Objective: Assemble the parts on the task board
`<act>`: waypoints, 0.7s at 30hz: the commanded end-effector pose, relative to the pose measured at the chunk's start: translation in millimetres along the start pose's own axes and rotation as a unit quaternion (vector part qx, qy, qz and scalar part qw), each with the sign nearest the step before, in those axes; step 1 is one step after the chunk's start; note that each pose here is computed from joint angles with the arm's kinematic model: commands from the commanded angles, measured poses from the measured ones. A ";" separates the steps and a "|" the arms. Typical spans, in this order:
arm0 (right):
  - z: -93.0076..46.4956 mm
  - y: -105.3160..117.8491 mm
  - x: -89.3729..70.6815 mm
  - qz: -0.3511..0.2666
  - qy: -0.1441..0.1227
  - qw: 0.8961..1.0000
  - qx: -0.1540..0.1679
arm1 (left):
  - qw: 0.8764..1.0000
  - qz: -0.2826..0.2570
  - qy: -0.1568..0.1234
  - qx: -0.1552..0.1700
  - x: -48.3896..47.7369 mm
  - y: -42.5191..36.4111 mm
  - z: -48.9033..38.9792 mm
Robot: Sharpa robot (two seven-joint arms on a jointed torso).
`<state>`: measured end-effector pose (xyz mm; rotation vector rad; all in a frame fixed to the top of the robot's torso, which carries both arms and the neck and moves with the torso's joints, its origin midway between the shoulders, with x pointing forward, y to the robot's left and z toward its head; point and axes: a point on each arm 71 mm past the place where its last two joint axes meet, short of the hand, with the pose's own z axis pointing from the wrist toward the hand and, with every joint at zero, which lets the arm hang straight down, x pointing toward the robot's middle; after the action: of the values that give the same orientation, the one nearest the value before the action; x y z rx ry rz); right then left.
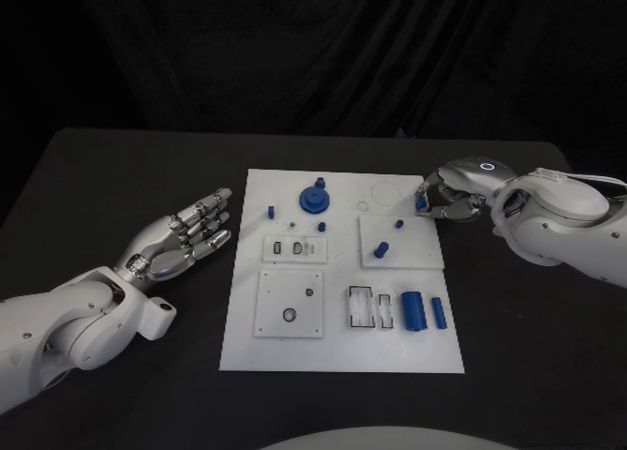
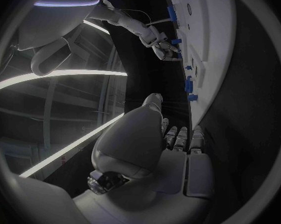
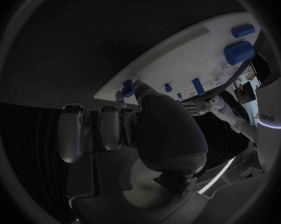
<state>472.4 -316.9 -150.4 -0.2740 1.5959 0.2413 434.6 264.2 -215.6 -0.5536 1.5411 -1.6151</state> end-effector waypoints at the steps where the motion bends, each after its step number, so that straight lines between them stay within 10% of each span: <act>1: 0.5 -1.1 1.3 -0.001 0.000 1.000 0.006 | 0.999 -0.008 0.004 0.051 1.1 -7.8 0.9; 21: -3.7 8.0 -9.3 0.016 -0.079 0.996 -0.030 | 0.999 -0.008 0.005 0.049 0.2 -6.9 0.6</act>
<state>469.3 -312.6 -146.8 -0.2740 1.5266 0.2878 435.3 264.5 -216.0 -0.5553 1.5437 -1.6179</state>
